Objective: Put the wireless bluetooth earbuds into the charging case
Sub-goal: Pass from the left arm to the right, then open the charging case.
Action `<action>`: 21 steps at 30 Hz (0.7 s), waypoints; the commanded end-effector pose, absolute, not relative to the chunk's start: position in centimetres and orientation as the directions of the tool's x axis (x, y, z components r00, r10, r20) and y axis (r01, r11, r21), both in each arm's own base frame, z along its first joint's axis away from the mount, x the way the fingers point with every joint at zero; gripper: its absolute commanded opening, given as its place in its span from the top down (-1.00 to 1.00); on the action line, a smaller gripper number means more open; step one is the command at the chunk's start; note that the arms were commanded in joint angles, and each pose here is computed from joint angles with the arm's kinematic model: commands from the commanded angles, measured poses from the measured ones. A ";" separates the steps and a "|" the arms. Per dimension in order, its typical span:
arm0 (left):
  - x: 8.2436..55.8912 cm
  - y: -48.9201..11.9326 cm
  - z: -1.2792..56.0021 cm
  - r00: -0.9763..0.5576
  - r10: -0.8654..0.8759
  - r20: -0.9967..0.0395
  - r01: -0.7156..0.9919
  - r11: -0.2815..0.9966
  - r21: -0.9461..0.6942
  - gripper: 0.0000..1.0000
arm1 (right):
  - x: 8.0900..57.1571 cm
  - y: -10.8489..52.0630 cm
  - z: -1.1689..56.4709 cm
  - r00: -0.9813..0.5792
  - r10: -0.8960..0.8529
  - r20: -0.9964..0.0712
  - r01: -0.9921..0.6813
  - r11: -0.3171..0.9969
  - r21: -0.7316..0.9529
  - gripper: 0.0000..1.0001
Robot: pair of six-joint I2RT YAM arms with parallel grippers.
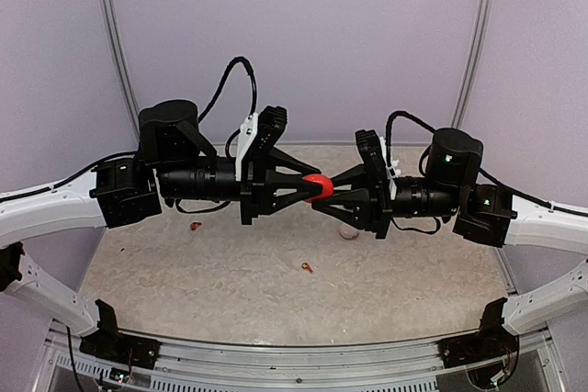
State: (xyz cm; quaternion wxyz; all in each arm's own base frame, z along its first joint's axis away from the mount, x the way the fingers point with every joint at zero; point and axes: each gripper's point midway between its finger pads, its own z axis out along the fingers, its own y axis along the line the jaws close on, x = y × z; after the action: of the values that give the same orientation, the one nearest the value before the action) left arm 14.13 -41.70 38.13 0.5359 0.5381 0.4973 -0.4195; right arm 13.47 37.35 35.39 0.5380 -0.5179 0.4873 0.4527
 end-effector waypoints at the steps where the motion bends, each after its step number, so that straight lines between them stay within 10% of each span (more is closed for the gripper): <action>1: 14.4 -41.2 39.2 0.180 0.065 -0.982 0.976 0.109 0.186 0.63 | 13.2 37.3 35.9 0.129 0.014 -0.992 -0.991 0.042 -0.128 0.70; 6: 14.6 -40.7 39.1 0.162 0.060 -0.985 0.977 0.134 0.168 0.00 | 13.4 37.1 35.8 0.148 0.006 -0.989 -0.987 0.065 -0.147 0.74; 21: 16.1 -39.5 40.4 0.174 0.044 -0.984 0.961 0.212 0.179 0.03 | 12.8 37.1 35.5 0.172 -0.005 -0.985 -0.985 0.025 -0.172 0.81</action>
State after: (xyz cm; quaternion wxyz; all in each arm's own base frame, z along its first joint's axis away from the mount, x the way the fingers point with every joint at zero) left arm 15.06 -40.36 38.72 0.5586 0.5140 0.5121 -0.4018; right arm 13.50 37.34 35.23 0.5479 -0.5259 0.4770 0.4423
